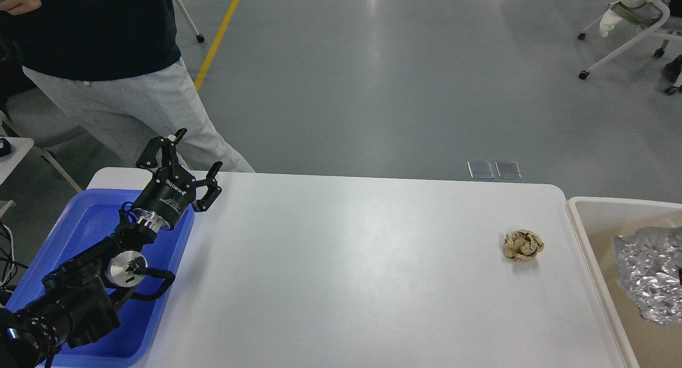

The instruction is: Tidy desktop

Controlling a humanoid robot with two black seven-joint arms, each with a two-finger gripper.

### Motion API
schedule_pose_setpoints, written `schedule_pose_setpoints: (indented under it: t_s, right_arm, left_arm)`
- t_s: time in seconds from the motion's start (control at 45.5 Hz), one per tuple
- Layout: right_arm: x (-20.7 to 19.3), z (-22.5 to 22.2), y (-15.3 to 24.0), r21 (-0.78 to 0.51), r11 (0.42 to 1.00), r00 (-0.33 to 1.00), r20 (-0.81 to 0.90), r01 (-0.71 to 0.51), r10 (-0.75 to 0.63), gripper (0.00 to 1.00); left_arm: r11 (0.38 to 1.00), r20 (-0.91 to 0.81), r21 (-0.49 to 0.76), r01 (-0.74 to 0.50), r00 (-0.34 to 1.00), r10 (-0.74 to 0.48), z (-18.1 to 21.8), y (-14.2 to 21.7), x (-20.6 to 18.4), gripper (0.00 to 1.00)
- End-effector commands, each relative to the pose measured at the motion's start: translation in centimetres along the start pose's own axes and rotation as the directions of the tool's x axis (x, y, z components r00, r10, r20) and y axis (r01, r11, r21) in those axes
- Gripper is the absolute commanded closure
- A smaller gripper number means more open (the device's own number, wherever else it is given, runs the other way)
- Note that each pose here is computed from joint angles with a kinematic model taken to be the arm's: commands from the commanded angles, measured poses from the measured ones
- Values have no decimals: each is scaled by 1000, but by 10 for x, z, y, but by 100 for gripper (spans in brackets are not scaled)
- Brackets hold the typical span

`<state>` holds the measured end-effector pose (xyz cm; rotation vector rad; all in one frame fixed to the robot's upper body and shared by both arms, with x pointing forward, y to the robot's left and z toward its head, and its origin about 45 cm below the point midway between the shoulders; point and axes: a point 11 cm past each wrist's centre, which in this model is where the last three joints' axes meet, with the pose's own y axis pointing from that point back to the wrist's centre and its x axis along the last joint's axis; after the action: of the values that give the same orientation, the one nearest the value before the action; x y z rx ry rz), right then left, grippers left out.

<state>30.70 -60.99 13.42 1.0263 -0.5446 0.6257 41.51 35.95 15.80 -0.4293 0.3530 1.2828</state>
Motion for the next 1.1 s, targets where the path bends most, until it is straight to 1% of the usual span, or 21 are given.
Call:
schedule_pose_setpoints:
  t_s: [0.0,0.132,0.176,0.263,0.395,0.571,0.681,0.812,0.922,1.076]
  right_arm:
    - [-3,-8,-2,12,1000,1000,10,0,0,30]
    - [-2,-9,-2,7,1000,998,58,-18,18,17]
    - [2,-9,-3,1,999,992,119,-42,42,11]
    - [14,-13,-5,-23,994,947,302,-107,109,2]
    - [36,-13,-7,-72,980,811,552,-187,195,1]
    - [66,-26,-8,-67,967,572,795,-246,201,1]
    - [86,-38,-5,-49,956,382,910,-289,162,1]
    - [124,-55,7,-10,925,115,992,-380,58,1]
    - [156,-70,20,6,887,-88,995,-461,-53,1]
    - [177,-87,28,41,859,-257,946,-511,-198,1]
  left_arm:
    - [1000,0,0,0,1000,0,0,0,0,0]
    - [1000,0,0,0,1000,0,0,0,0,0]
    - [1000,0,0,0,1000,0,0,0,0,0]
    - [1000,0,0,0,1000,0,0,0,0,0]
    - [1000,1,1,1,1000,-1,0,0,0,0]
    - [1000,1,0,-1,1000,1,0,0,0,0]
    - [1000,0,0,0,1000,0,0,0,0,0]
    - [1000,0,0,0,1000,0,0,0,0,0]
    - [1000,1,0,-1,1000,1,0,0,0,0]
    - [1000,0,0,0,1000,0,0,0,0,0]
